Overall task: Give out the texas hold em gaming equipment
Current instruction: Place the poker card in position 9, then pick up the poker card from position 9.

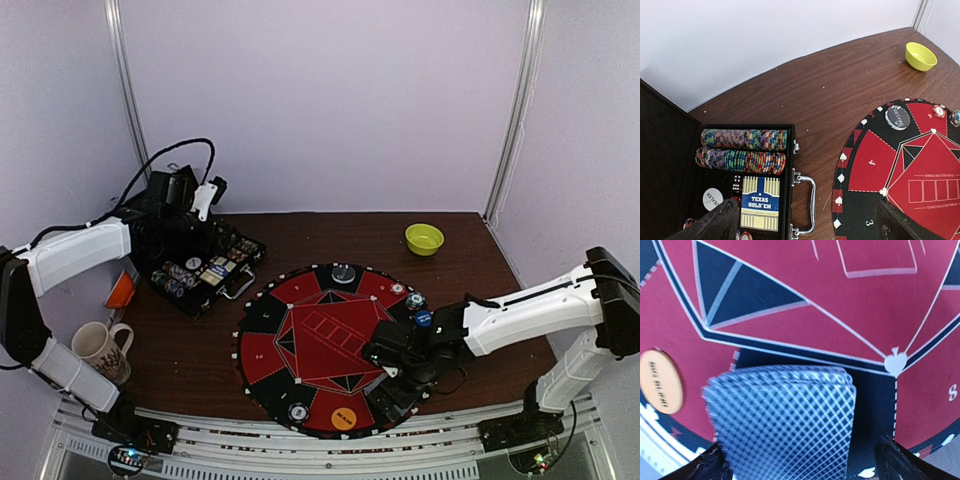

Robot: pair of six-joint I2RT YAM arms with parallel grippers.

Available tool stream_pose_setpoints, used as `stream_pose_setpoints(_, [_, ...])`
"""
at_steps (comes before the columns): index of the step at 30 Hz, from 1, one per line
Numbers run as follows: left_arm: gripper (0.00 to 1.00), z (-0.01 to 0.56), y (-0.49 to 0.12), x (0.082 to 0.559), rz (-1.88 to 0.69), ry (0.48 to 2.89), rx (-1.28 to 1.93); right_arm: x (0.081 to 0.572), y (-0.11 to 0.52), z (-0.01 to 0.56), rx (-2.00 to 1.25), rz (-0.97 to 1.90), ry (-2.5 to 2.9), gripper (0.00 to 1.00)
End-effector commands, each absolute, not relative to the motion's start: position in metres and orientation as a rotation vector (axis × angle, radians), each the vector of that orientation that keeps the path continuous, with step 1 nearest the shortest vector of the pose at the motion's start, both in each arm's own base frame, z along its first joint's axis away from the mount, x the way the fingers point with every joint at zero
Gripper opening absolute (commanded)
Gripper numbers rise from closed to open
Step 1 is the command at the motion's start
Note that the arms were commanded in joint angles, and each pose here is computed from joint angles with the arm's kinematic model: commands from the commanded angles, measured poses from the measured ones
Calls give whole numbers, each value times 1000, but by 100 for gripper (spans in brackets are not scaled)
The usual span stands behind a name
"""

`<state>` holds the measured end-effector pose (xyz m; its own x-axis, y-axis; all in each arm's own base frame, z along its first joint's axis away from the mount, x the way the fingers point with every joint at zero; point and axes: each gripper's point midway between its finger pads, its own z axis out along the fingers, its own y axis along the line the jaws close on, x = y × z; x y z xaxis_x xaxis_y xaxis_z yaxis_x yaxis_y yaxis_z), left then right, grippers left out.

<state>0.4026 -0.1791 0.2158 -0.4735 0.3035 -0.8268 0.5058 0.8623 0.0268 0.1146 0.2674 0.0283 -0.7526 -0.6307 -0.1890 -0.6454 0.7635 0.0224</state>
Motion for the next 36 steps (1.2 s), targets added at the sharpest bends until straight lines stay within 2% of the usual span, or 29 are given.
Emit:
stream_pose_setpoints(1, [98,253,-189,399,-333,1980,564,115,267,25,-946,192,2742,100])
stream_pose_setpoints(8, [97,253,-207,384,-356,1994,584,108,260,17,-941,201,2725,99])
stream_pose_setpoints(14, [97,262,-226,374,-400,1969,633,99,247,4,-970,71,2716,92])
stream_pose_setpoints(19, [97,267,-230,374,-397,1972,654,91,238,-7,-993,-30,2713,79])
stream_pose_setpoints(28, [97,276,-239,371,-421,1950,660,80,225,-10,-1056,-147,2695,78])
stream_pose_setpoints(32, [97,274,-244,371,-416,1963,676,68,229,-9,-1069,-25,2734,75])
stream_pose_setpoints(36, [97,276,-245,373,-398,1964,681,63,244,-1,-1048,116,2733,67])
